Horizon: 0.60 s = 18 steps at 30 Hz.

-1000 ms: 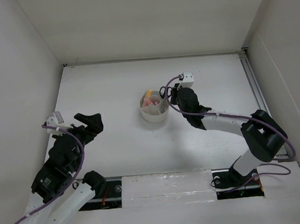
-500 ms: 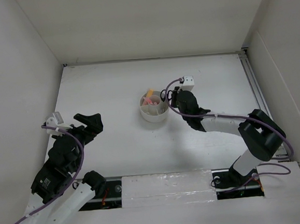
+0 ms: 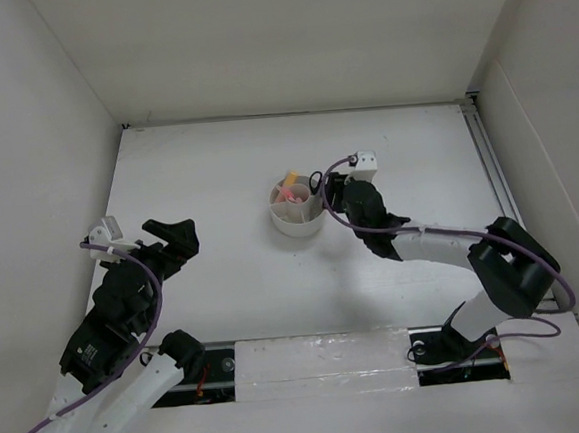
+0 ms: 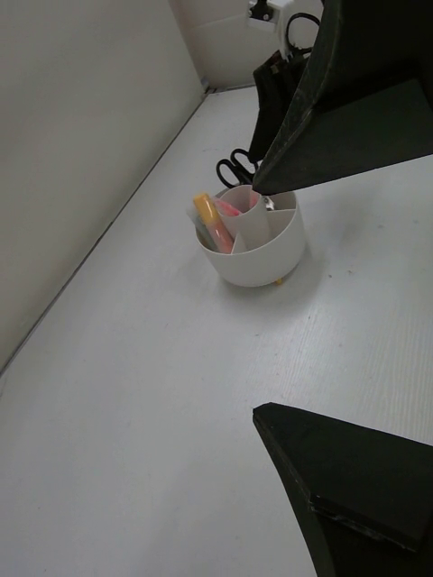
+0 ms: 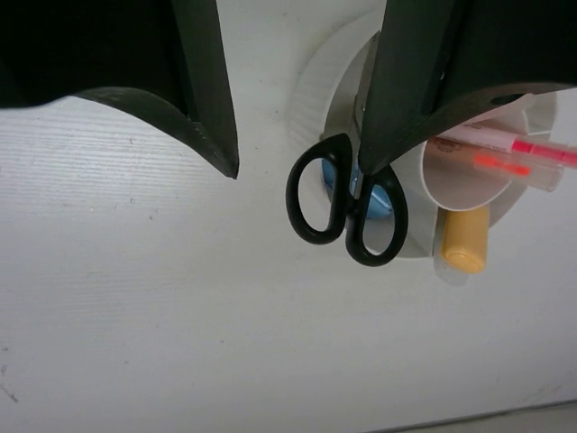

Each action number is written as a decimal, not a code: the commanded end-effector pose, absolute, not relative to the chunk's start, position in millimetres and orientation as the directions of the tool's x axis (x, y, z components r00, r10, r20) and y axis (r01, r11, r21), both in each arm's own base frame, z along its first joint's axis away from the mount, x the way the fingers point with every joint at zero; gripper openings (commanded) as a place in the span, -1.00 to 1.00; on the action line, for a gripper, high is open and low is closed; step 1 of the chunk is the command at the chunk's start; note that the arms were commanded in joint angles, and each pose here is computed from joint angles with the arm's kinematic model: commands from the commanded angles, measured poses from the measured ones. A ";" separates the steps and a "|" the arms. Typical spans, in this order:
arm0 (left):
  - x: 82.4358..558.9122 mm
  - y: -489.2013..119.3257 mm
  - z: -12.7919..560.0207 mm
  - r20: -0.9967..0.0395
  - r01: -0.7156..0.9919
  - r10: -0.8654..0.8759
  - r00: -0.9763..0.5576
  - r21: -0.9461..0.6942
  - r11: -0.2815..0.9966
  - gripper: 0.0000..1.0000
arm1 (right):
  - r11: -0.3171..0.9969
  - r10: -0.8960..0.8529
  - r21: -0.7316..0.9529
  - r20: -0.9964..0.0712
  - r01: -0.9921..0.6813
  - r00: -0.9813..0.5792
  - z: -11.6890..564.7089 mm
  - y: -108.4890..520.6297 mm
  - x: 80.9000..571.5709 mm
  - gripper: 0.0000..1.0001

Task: Sort the stationery into containers
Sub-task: Place the stationery into the container

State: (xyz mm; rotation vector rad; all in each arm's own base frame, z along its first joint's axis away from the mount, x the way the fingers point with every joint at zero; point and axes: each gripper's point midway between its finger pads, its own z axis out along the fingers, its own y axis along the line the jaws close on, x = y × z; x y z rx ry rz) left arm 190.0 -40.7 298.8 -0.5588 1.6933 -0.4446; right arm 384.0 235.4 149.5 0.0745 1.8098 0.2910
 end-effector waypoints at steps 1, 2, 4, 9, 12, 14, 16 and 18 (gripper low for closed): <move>192.0 -42.9 304.2 -0.796 -0.096 -0.592 -0.127 -0.584 0.806 1.00 | 0.947 0.278 0.299 -0.947 -0.121 -0.163 193.5 235.0 377.2 0.27; 192.0 -42.9 304.2 -0.796 -0.096 -0.592 -0.127 -0.584 0.806 1.00 | 0.944 0.292 0.309 -0.946 -0.112 -0.143 204.2 230.2 375.5 0.32; 192.0 -42.9 304.2 -0.796 -0.096 -0.592 -0.127 -0.584 0.806 1.00 | 0.949 0.283 0.297 -0.950 -0.105 -0.134 210.8 226.8 370.5 0.39; 192.0 -42.9 304.2 -0.796 -0.096 -0.592 -0.127 -0.584 0.806 1.00 | 0.950 0.294 0.301 -0.951 -0.080 -0.095 247.2 209.4 348.3 1.00; 192.3 -38.8 303.1 -0.789 -0.120 -0.603 -0.114 -0.592 0.797 1.00 | 0.965 0.252 0.258 -0.962 -0.044 -0.106 275.4 191.9 329.6 1.00; 190.5 -33.5 302.4 -0.791 -0.144 -0.603 -0.108 -0.588 0.796 1.00 | 0.980 0.192 0.198 -0.970 -0.027 -0.148 285.4 178.7 315.4 1.00; 188.1 -27.8 306.4 -0.785 -0.155 -0.614 -0.086 -0.598 0.786 1.00 | 0.983 0.176 0.183 -0.971 -0.025 -0.163 302.3 162.8 300.8 1.00; 185.6 -23.8 309.5 -0.778 -0.161 -0.624 -0.071 -0.608 0.777 1.00 | 0.991 0.125 0.133 -0.964 -0.019 -0.235 304.5 147.3 283.7 1.00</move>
